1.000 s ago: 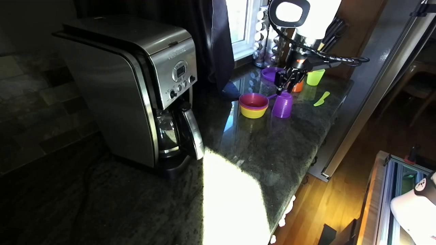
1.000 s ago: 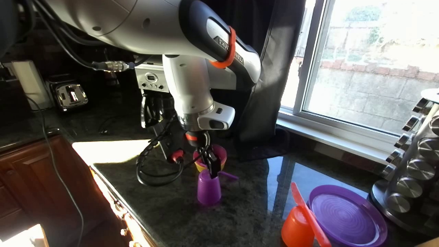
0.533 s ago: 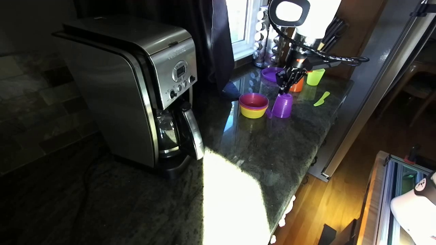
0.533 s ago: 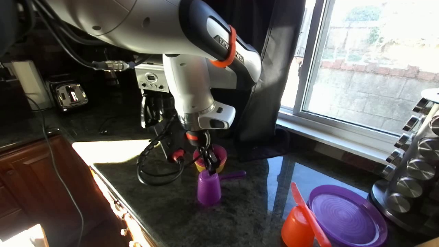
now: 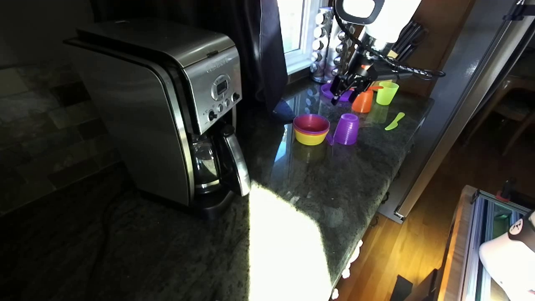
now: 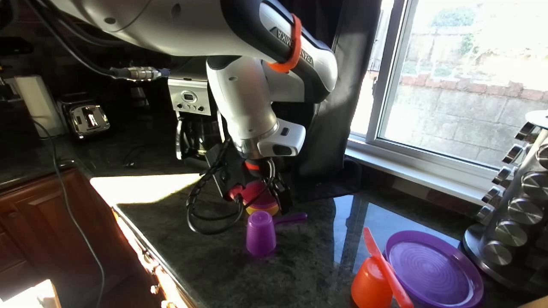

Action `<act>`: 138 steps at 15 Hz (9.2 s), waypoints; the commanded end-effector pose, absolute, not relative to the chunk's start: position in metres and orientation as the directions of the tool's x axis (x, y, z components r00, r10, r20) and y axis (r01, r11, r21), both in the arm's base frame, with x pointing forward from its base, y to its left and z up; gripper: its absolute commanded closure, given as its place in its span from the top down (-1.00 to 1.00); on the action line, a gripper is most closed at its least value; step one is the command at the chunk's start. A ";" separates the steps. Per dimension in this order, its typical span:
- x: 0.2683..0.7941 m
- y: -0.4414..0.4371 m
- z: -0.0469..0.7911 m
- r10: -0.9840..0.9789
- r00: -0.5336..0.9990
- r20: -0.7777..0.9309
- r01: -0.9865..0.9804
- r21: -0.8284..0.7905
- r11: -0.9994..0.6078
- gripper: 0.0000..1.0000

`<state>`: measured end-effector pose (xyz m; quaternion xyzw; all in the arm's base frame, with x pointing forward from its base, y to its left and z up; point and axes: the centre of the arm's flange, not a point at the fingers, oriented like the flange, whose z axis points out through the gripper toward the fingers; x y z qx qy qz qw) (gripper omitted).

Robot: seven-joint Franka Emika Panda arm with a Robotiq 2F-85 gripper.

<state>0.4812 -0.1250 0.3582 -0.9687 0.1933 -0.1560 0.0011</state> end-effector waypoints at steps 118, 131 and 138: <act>0.594 -0.156 0.277 -0.594 0.804 0.018 -0.594 -0.023 -0.804 -0.98; 0.548 -0.174 0.345 -0.665 0.745 0.060 -0.656 -0.120 -0.745 -0.91; 0.522 -0.181 0.401 -0.699 0.706 0.117 -0.683 -0.153 -0.715 -0.91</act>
